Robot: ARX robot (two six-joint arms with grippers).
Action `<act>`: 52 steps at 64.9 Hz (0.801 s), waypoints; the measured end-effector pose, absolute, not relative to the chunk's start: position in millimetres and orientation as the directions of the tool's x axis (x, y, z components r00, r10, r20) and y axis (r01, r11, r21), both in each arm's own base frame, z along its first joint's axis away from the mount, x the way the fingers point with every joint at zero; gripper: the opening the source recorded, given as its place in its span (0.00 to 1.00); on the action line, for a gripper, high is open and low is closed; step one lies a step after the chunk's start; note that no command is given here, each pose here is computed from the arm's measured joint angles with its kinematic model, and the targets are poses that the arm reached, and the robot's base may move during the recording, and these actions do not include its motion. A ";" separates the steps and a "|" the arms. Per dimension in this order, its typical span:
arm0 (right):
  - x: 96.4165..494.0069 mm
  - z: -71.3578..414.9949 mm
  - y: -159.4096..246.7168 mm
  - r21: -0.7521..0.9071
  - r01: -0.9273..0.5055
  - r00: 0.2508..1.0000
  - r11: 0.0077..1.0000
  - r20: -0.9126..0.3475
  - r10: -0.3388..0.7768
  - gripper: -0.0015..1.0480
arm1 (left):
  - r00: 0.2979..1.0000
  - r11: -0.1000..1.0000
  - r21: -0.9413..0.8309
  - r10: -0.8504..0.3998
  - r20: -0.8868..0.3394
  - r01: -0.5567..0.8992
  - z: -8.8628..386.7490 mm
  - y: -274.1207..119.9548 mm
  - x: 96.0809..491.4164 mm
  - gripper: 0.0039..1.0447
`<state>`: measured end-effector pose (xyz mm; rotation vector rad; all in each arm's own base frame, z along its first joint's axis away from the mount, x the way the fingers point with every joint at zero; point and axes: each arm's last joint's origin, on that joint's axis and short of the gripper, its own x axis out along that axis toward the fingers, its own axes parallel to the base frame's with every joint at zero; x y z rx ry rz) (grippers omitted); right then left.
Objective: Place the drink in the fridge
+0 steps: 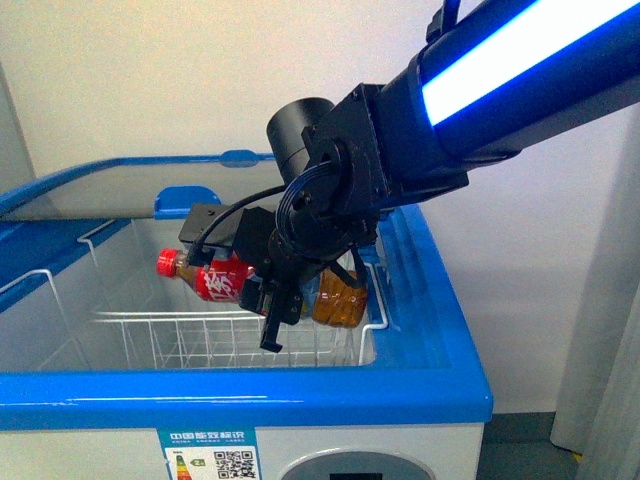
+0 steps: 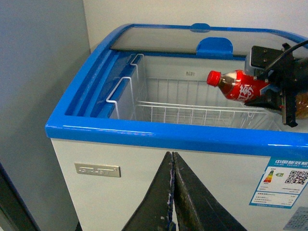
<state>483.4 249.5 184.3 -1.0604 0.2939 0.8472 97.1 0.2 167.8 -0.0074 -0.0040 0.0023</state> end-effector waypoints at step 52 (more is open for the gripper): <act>481.8 168.8 250.5 -0.580 -0.711 0.698 0.398 -0.509 0.504 0.93 | 1.000 1.000 -0.007 0.002 0.004 -0.002 167.8 0.2 97.1 0.02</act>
